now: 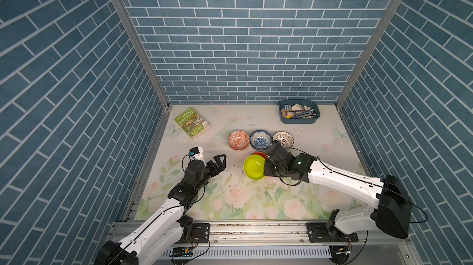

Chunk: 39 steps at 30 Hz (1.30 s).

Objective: Stack the bowls
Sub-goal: Pick up the bowl from the center of the board, then place the bowl on the bowl.

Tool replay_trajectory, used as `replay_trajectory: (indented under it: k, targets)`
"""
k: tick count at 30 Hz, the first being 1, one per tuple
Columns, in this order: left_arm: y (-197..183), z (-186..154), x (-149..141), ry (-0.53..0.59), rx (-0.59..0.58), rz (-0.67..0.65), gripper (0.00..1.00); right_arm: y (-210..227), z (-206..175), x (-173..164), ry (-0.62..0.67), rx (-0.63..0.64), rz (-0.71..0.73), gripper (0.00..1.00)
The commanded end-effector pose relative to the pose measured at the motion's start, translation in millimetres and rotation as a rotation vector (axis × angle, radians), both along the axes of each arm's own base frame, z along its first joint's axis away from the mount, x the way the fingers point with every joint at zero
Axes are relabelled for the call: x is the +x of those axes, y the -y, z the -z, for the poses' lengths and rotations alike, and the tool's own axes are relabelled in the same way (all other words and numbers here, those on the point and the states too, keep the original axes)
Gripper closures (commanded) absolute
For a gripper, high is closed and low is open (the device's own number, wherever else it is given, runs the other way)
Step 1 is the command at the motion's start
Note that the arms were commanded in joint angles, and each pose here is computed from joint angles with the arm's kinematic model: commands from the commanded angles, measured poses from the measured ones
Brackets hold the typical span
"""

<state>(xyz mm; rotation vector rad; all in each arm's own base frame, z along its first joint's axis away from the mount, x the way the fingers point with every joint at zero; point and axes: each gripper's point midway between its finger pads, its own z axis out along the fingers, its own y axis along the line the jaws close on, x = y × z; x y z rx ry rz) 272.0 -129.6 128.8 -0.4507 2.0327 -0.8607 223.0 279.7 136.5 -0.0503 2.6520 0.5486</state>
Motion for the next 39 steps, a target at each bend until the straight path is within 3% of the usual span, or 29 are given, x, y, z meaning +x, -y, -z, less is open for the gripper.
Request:
replay_trajectory:
  k: [1,13,32,39]
  targets:
    - [7,-7,-2,0.044,-0.034,0.042,0.00,10,-10,13,0.021,-0.035,-0.027,1.00]
    - [34,-17,-4,0.088,-0.067,0.198,0.00,19,10,45,-0.020,-0.087,0.000,1.00]
    - [66,-30,-13,0.141,-0.121,0.399,0.00,15,26,51,-0.068,-0.123,0.009,1.00]
    - [69,-28,-13,0.135,-0.119,0.416,0.00,11,30,51,-0.083,-0.124,0.005,1.00]
